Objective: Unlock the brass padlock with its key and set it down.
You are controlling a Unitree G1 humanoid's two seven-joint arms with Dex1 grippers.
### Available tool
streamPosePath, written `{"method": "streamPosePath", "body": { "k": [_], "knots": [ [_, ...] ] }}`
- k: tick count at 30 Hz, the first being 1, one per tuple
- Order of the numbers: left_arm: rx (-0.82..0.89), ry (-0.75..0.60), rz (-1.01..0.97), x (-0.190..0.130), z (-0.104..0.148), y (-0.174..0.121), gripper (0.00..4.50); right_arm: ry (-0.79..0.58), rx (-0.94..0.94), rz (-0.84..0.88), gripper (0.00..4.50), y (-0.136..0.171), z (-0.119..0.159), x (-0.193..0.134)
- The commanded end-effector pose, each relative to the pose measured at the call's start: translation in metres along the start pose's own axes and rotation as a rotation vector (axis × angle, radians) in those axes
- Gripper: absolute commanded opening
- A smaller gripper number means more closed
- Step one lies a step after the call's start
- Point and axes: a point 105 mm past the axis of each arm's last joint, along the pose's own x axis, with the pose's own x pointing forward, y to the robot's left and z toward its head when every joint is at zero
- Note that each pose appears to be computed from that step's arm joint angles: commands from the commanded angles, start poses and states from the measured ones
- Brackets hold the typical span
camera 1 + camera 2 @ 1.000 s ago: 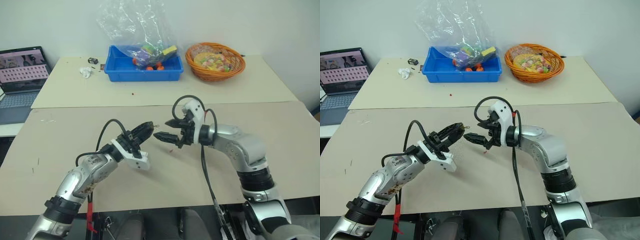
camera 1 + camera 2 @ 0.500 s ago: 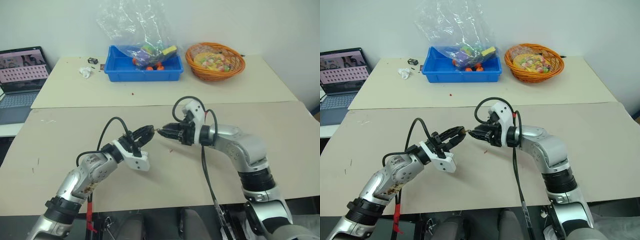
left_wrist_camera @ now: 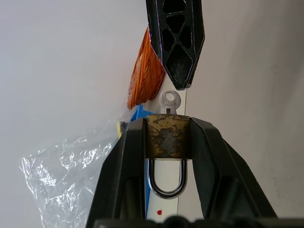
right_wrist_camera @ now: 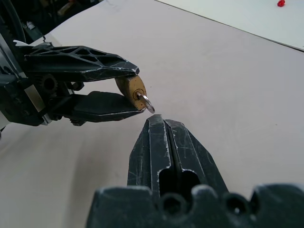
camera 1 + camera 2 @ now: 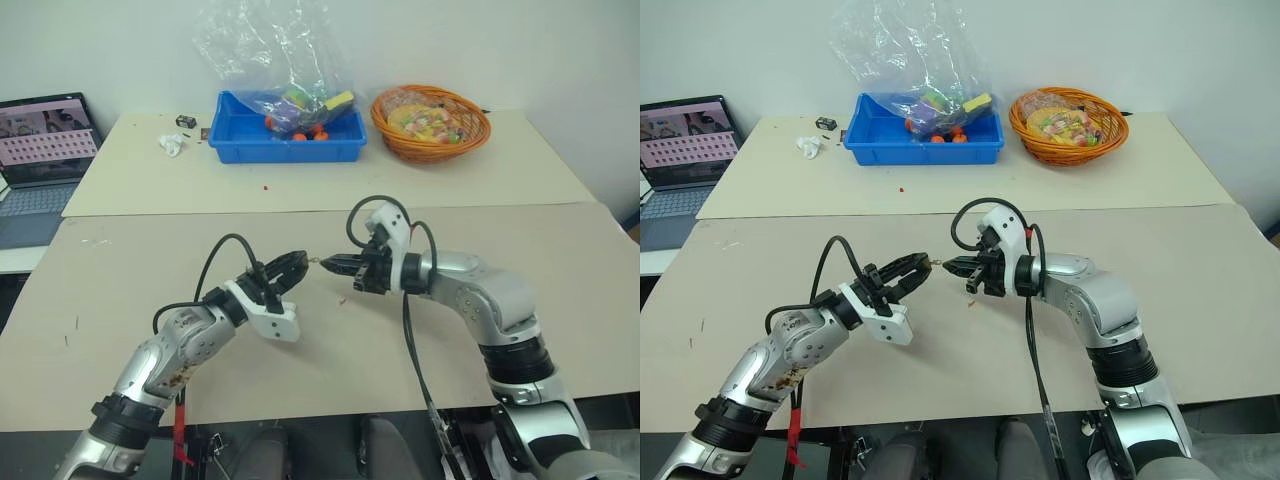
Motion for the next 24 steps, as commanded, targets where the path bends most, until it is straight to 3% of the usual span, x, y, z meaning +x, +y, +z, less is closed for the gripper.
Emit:
{"method": "streamPosePath", "body": {
  "k": [1, 5, 10, 24],
  "knots": [
    [-0.004, -0.032, 0.042, 0.0, 0.009, 0.01, 0.83, -0.051, -0.047, -0.017, 1.17, -0.005, 0.017, -0.011],
    [-0.067, -0.026, 0.038, -0.002, 0.006, 0.008, 0.83, -0.055, -0.048, 0.015, 2.58, -0.007, 0.02, -0.024],
    [-0.084, -0.03, 0.029, -0.004, 0.006, 0.008, 0.83, -0.035, -0.053, 0.053, 2.58, -0.004, 0.017, -0.03],
    [-0.047, -0.129, 0.027, 0.004, 0.023, 0.013, 0.83, -0.001, -0.017, 0.104, 2.58, 0.012, 0.003, -0.005]
  ]
}}
